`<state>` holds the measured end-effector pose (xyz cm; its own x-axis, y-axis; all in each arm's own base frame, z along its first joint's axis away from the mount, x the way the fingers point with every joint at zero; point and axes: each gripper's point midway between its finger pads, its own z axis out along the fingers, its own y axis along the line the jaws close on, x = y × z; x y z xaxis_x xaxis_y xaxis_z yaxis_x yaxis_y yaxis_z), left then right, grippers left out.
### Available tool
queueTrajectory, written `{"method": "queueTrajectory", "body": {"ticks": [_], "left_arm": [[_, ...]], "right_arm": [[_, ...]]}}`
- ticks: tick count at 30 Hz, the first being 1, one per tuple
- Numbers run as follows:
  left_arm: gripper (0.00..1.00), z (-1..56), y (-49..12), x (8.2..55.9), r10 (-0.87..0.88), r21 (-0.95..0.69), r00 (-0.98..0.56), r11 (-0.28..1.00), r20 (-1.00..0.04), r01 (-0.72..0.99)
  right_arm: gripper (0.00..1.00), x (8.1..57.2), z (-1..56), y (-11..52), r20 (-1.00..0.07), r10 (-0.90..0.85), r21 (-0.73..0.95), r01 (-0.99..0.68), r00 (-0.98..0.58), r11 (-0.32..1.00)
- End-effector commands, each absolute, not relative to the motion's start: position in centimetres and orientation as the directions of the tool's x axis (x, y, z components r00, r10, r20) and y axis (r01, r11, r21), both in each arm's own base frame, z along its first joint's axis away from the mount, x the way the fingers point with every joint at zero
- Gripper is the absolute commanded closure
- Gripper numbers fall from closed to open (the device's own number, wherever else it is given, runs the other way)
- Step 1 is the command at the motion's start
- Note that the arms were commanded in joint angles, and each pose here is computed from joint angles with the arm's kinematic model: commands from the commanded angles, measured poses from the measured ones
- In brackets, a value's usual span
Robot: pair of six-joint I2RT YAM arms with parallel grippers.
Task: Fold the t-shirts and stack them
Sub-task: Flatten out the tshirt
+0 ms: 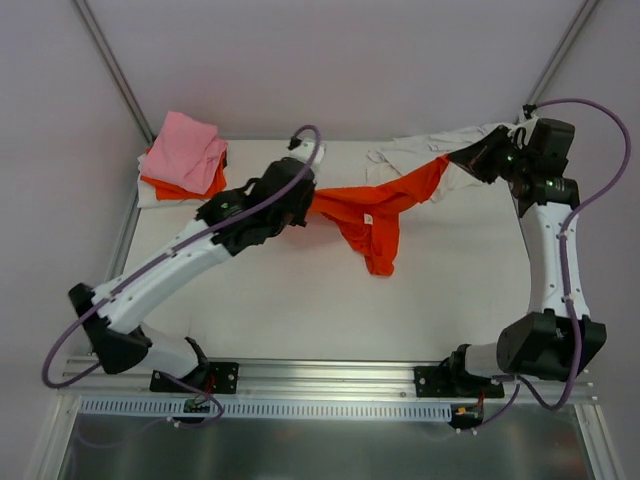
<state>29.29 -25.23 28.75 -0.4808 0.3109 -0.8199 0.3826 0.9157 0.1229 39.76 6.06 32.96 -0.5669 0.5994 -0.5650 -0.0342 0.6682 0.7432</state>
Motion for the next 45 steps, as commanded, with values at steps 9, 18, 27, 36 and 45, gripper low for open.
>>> {"method": "queueTrajectory", "body": {"ticks": [9, 18, 27, 36, 45], "left_arm": [[1.0, 37.1, -9.6, 23.8, 0.247, 0.232, -0.344, 0.969, -0.906, 0.084], [1.0, 41.2, -2.2, 20.4, 0.184, 0.212, -0.244, 0.973, -0.952, -0.094], [1.0, 47.9, 4.5, 15.6, 0.042, 0.061, -0.116, 0.985, -0.992, -0.164], [1.0, 48.9, 3.1, 11.7, -0.077, -0.077, -0.005, 0.991, -0.997, 0.11], [1.0, 48.0, 0.6, 11.8, -0.057, -0.062, -0.033, 0.981, -0.998, 0.184]], "right_arm": [[1.0, 26.7, 44.4, 0.4, -0.901, 0.361, 0.355, 0.069, -0.241, 0.932], [1.0, 20.3, 50.0, -2.0, -0.951, 0.307, 0.306, 0.167, 0.019, 0.937], [1.0, 14.0, 54.2, -1.7, -0.946, 0.271, 0.296, 0.132, 0.175, 0.946], [1.0, 6.3, 53.5, -2.1, -0.942, 0.238, 0.277, 0.143, 0.237, 0.95], [1.0, 5.1, 55.7, -4.2, -0.944, 0.169, 0.237, 0.225, 0.285, 0.945]]}}
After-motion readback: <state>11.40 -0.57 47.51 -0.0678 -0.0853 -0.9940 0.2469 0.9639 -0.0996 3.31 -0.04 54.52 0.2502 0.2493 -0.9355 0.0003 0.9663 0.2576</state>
